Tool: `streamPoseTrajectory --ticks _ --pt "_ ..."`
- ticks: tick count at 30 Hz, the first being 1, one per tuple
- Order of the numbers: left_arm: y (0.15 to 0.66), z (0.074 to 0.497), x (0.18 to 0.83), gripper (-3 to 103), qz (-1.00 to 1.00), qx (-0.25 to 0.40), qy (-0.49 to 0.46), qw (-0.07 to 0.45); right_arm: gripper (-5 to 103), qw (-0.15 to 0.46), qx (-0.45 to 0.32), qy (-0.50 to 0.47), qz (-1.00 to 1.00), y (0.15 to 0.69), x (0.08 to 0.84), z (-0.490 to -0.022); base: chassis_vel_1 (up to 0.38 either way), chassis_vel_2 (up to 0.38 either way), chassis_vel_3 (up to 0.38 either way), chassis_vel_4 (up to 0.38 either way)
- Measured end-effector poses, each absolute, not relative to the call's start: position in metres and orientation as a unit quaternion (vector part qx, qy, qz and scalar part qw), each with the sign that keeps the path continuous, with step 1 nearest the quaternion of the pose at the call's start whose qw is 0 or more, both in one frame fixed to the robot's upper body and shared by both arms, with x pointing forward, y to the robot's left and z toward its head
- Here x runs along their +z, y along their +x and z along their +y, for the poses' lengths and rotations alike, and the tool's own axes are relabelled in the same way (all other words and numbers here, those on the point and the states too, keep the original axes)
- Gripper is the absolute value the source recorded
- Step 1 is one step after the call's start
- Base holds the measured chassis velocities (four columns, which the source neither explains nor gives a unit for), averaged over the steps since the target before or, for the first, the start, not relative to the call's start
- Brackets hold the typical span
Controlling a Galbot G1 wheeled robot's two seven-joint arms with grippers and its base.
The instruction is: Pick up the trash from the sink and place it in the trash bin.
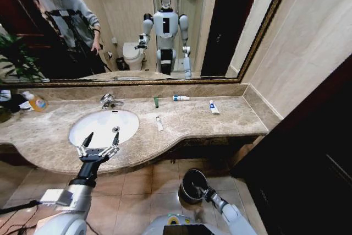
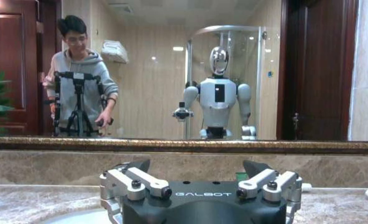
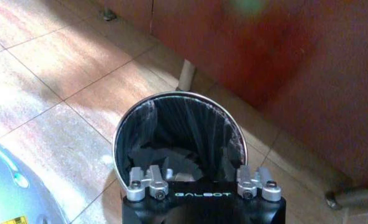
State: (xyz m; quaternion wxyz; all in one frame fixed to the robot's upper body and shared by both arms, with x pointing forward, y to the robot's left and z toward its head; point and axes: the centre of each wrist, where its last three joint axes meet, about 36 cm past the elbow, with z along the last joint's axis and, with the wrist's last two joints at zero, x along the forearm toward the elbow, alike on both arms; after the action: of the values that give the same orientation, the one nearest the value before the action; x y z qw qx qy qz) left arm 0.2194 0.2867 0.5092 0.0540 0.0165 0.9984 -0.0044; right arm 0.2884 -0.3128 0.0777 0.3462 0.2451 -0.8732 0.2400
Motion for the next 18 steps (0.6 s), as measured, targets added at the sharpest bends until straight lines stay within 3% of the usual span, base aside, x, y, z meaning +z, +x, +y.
streamPoseTrajectory --ticks 1,2,4,6,7,10,18 --pt "0.219 0.287 0.509 100 0.998 -0.004 0.016 0.054 61 0.346 0.239 0.244 -0.874 0.287 0.078 -0.314 0.000 0.000 0.000 0.000" --pt "0.219 0.287 0.509 100 0.998 -0.004 0.016 0.054 71 0.344 0.234 0.241 -0.877 0.283 0.079 -0.315 0.000 0.000 0.000 0.000" --pt "0.219 0.287 0.509 100 0.998 -0.004 0.016 0.054 71 0.343 0.229 0.238 -0.879 0.281 0.080 -0.316 0.000 0.000 0.000 0.000" --pt "0.219 0.287 0.509 100 0.998 -0.004 0.016 0.054 82 0.340 0.208 0.228 -0.888 0.274 0.082 -0.316 0.000 0.000 0.000 0.000" --pt "0.219 0.287 0.509 100 0.998 -0.004 0.016 0.054 82 0.340 0.208 0.228 -0.888 0.274 0.082 -0.316 0.000 0.000 0.000 0.000" --pt "0.219 0.287 0.509 100 0.998 -0.004 0.017 0.054 97 0.326 0.176 0.212 -0.904 0.266 0.084 -0.315 0.000 0.000 0.000 0.000" --pt "0.219 0.287 0.509 100 0.998 -0.004 0.016 0.054 100 0.262 0.122 0.144 -0.947 0.259 0.106 -0.317 0.000 0.000 0.000 0.000"
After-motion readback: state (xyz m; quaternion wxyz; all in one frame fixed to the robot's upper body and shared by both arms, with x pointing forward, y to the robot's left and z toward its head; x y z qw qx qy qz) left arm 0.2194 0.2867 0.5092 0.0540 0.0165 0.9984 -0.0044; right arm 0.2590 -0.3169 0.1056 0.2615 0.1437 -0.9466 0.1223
